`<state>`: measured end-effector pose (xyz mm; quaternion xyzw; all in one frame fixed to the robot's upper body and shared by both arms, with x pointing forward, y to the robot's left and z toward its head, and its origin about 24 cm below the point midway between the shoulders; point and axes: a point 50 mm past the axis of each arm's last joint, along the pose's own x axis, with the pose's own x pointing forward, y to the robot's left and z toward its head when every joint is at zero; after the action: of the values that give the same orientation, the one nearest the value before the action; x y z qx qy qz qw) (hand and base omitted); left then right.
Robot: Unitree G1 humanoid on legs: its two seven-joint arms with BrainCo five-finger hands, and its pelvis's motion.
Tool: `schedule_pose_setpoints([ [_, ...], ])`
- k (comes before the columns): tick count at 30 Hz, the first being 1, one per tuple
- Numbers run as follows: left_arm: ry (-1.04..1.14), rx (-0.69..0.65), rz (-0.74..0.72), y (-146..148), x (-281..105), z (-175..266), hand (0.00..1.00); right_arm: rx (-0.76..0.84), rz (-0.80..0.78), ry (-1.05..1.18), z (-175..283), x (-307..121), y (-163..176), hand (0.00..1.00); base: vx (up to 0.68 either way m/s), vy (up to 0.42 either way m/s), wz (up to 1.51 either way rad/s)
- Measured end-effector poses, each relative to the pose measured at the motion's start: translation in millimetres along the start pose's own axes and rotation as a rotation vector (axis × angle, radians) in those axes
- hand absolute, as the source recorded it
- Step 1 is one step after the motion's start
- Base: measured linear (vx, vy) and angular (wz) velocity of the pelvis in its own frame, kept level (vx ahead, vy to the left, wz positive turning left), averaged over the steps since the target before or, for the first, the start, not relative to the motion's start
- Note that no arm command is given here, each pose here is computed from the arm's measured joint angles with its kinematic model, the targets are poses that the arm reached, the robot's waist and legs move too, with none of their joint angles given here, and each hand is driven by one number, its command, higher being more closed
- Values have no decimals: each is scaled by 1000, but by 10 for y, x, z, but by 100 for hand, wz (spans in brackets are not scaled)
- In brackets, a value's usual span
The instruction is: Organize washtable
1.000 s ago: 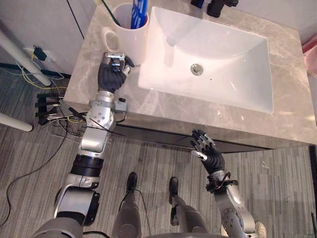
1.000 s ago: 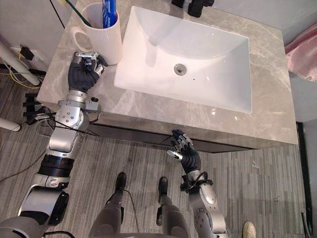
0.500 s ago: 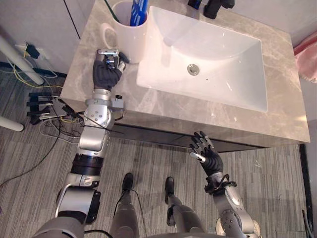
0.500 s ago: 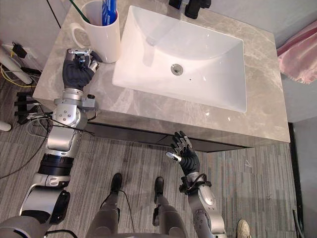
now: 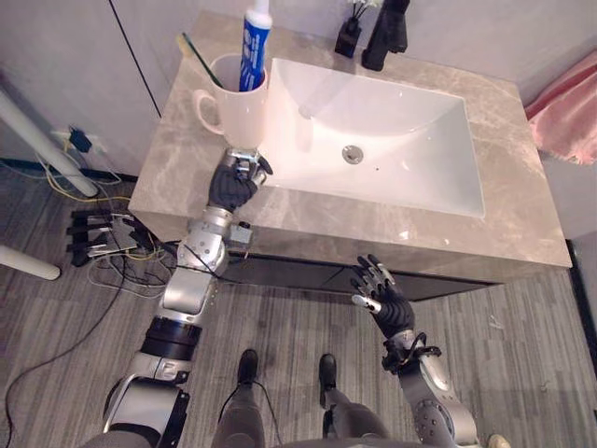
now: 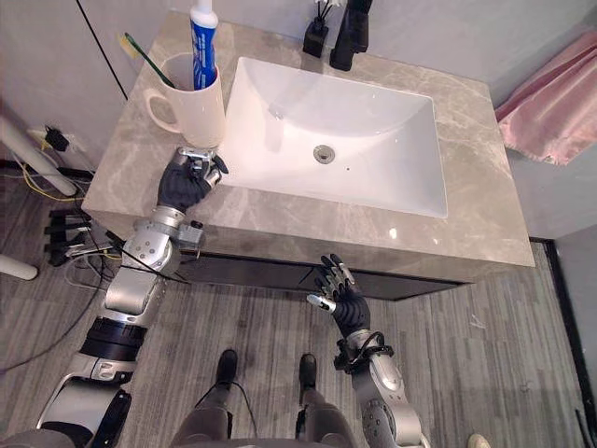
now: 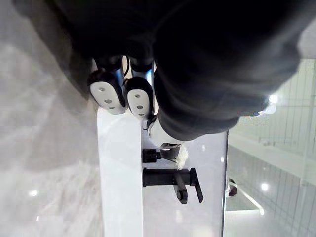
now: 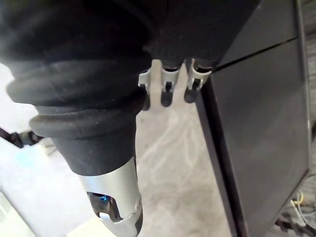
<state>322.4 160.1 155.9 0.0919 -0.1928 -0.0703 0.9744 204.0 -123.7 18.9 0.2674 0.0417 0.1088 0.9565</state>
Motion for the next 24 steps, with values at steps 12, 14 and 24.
schedule_pose_setpoints([
  [12, 38, 17, -50, -46, -42, -60, 100, 11, -2, 42, -100, -39, -21, 0, 5, -1, 0],
  [14, 41, 20, -51, -38, -41, -60, 100, 11, -1, 43, -103, -39, -18, 0, 0, 0, 0],
  [24, 26, 18, -39, 38, 51, 14, 100, 14, -5, 49, -119, -55, -20, 0, 0, 0, 0],
])
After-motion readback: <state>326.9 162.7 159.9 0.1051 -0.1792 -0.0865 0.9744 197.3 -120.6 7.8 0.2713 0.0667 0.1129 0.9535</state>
